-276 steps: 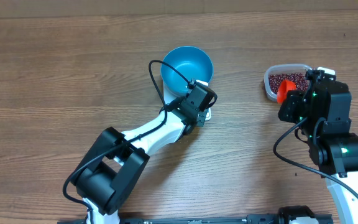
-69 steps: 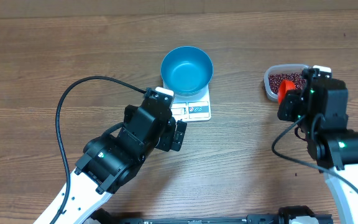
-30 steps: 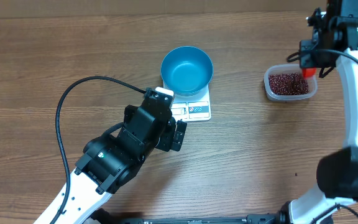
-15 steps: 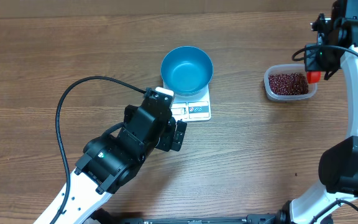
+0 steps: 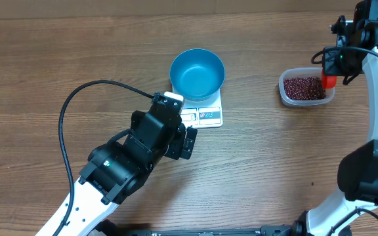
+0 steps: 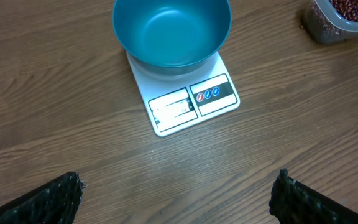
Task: Scoop item into bowl and weigh 150g on scale
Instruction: 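Raise the right gripper and lower the red scoop into the bean container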
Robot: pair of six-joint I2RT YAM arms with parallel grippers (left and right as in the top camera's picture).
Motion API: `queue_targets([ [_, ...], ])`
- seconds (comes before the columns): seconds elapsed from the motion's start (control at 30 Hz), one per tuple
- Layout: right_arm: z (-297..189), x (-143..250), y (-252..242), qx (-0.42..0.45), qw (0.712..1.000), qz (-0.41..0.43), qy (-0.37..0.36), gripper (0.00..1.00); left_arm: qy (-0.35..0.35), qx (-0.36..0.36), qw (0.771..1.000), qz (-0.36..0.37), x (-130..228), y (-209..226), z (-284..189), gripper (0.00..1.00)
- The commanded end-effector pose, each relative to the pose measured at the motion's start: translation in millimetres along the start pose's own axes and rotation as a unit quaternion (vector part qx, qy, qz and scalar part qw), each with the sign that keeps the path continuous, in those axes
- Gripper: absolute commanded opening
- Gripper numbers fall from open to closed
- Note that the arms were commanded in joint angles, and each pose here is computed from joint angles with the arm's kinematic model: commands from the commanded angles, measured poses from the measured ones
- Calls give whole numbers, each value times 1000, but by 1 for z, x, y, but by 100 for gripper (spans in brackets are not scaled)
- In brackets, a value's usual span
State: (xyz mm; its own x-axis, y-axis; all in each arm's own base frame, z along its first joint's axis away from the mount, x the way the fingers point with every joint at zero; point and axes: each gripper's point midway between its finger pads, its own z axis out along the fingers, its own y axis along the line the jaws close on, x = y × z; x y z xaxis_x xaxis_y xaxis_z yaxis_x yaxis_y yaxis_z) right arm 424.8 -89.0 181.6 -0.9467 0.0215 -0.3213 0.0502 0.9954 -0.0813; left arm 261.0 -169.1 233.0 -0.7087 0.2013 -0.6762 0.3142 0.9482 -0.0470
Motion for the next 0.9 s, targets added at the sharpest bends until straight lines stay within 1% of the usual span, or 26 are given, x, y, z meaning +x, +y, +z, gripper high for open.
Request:
queue_targets([
  [0.0, 19, 7, 3, -10, 1000, -1, 25, 4, 1, 2, 1000, 9, 0, -1, 1, 100],
  [0.37, 26, 4, 3, -12, 1000, -2, 25, 4, 1, 2, 1000, 9, 0, -1, 1, 99],
  [0.7, 63, 15, 11, -35, 997, -4, 71, 4, 1, 2, 1000, 9, 0, -1, 1, 99],
  [0.87, 74, 21, 14, -41, 995, -4, 90, 4, 1, 2, 1000, 9, 0, -1, 1, 99],
])
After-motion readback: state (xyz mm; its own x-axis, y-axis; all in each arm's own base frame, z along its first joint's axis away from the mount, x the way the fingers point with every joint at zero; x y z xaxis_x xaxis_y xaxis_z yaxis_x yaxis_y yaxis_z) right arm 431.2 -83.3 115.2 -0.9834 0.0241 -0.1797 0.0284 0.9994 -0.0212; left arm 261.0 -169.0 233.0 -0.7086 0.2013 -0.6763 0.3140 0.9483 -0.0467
